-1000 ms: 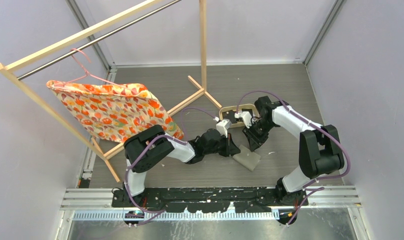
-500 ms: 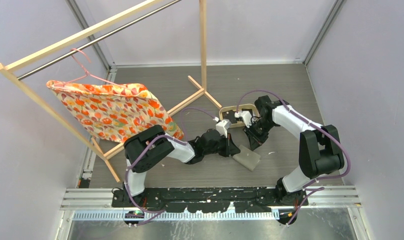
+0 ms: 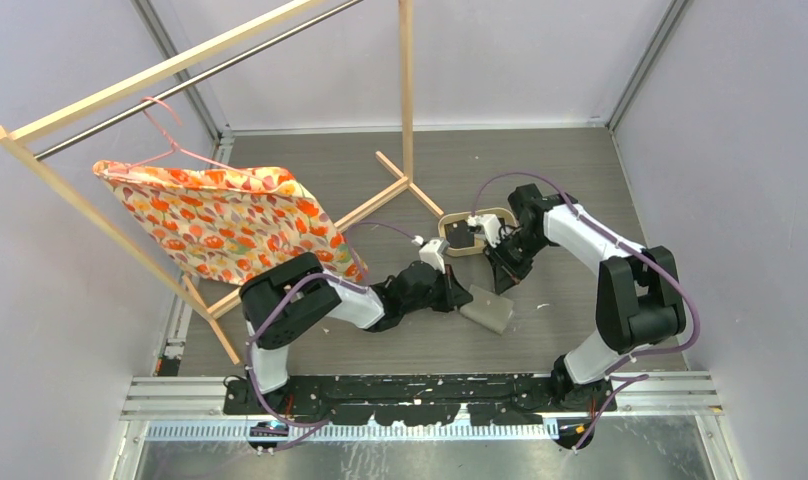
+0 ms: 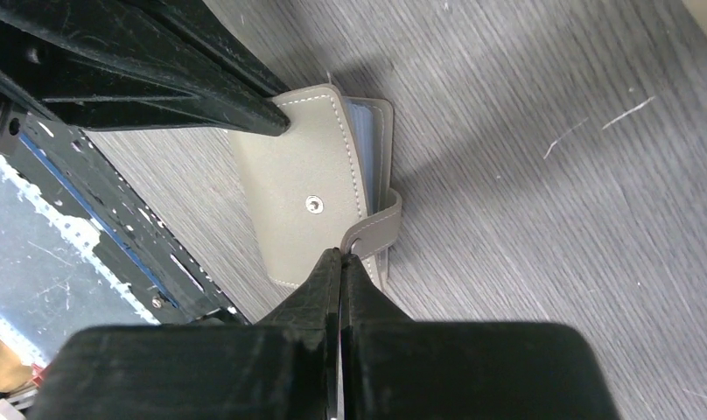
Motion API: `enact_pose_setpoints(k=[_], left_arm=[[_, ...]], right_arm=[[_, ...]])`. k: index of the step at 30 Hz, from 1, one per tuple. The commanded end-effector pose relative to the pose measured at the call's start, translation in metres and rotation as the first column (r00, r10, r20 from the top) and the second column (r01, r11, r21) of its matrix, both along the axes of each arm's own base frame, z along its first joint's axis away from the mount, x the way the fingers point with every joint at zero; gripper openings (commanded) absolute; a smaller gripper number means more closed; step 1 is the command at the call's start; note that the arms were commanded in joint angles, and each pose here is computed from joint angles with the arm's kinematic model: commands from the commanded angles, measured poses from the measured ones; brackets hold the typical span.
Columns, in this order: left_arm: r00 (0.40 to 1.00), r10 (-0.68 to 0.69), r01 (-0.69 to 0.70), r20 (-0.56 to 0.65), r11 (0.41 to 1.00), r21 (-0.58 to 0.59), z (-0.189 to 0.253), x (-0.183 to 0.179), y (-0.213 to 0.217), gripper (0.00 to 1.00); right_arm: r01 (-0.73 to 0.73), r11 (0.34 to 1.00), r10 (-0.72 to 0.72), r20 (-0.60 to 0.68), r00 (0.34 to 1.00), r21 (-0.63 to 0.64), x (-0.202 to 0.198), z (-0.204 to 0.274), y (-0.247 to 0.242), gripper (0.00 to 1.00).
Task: Put the credit cards into the card holder
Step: Close the card holder at the center of the board.
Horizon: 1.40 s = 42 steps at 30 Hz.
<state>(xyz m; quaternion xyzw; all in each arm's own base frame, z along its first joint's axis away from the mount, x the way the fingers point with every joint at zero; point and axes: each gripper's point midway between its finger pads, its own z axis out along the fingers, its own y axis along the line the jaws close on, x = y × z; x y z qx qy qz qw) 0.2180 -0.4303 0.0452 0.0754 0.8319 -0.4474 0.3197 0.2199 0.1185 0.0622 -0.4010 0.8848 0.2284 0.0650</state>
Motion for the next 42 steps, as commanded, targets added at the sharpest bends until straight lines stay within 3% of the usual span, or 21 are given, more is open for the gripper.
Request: enact_pose_setpoints(k=[1,15,42], left_arm=[[0.992,0.125,-0.124,-0.008,0.985,0.118,-0.018,0.011,0.027,0.00],[0.982,0.189,-0.185,-0.024,0.976,0.110,-0.021,0.015,0.026,0.00],[0.982,0.187,-0.185,-0.020,0.980,0.073,-0.006,0.014,0.020,0.00]], right_arm=[[-0.001,0.997,0.000,0.010,1.000,0.071,0.008,0.013,0.016,0.01],[-0.062,0.994,0.066,-0.046,0.997,0.087,-0.003,0.002,0.034,0.01],[-0.125,0.985,0.138,-0.108,0.985,0.118,-0.026,0.004,0.040,0.01]])
